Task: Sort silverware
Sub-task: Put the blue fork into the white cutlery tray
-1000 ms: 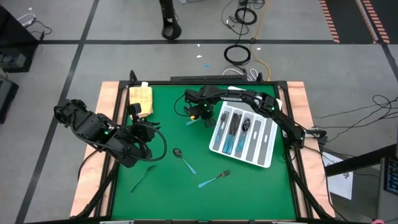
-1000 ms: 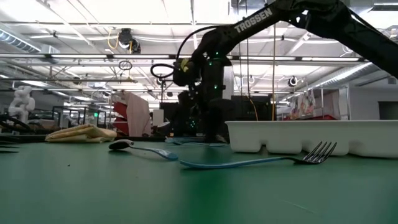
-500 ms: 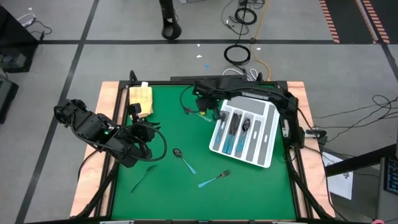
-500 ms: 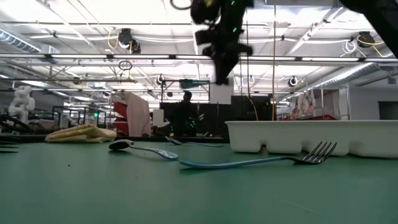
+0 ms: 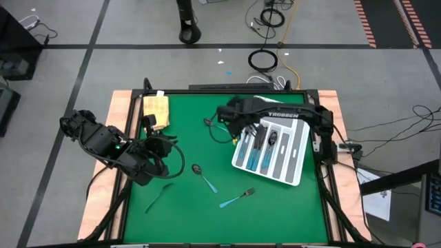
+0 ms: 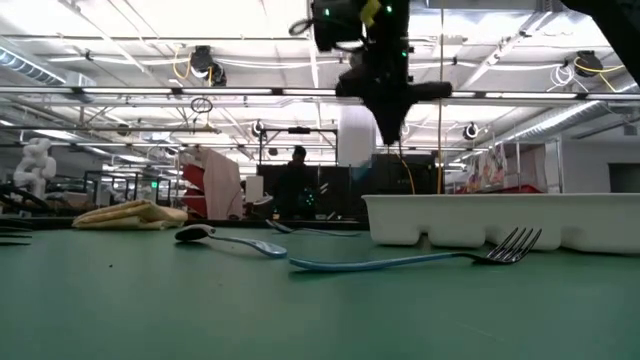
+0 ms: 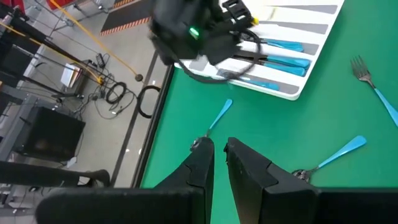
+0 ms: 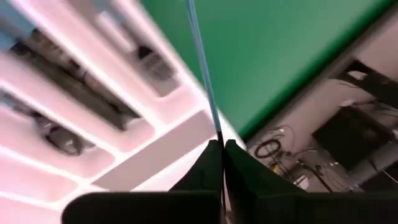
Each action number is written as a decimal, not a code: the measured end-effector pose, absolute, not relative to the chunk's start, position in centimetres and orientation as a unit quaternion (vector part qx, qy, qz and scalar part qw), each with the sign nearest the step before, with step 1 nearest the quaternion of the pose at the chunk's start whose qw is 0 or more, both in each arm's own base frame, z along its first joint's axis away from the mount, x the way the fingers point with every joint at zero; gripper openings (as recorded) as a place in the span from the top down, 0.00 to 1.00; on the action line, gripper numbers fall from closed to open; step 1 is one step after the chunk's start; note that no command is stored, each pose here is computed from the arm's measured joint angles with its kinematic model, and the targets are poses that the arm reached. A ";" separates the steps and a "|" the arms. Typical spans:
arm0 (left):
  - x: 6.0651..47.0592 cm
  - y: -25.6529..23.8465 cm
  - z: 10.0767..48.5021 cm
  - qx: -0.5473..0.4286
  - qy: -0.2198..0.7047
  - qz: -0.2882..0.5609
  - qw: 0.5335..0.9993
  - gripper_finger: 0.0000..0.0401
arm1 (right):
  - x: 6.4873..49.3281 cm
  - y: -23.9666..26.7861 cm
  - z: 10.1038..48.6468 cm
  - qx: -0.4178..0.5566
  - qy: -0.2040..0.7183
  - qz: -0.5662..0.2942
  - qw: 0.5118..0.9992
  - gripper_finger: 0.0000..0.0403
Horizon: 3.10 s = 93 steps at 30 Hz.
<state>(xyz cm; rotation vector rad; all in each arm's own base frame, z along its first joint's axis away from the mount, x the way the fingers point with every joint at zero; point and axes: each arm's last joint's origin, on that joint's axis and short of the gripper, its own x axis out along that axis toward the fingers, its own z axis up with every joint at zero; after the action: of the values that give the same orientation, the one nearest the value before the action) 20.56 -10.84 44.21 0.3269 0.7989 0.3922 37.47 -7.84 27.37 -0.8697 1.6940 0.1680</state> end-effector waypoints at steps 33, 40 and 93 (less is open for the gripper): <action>20.6 -10.8 44.2 0.153 0.381 0.195 0.891 0.87 | 34.8 -5.0 18.7 -0.391 0.648 0.273 0.593 1.00; 20.6 -10.8 44.2 0.148 0.379 0.198 0.892 0.87 | 35.0 -6.6 16.6 -0.364 0.665 0.292 0.584 1.00; 20.1 -11.5 44.3 0.127 0.353 0.214 0.902 0.87 | 39.0 4.0 26.7 0.030 0.598 0.160 0.785 0.61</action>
<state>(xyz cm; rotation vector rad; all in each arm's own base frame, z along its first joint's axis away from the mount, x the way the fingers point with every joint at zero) 20.13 -11.52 44.33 0.2620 0.7309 0.4422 38.96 3.97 26.75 0.0642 1.2907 0.3460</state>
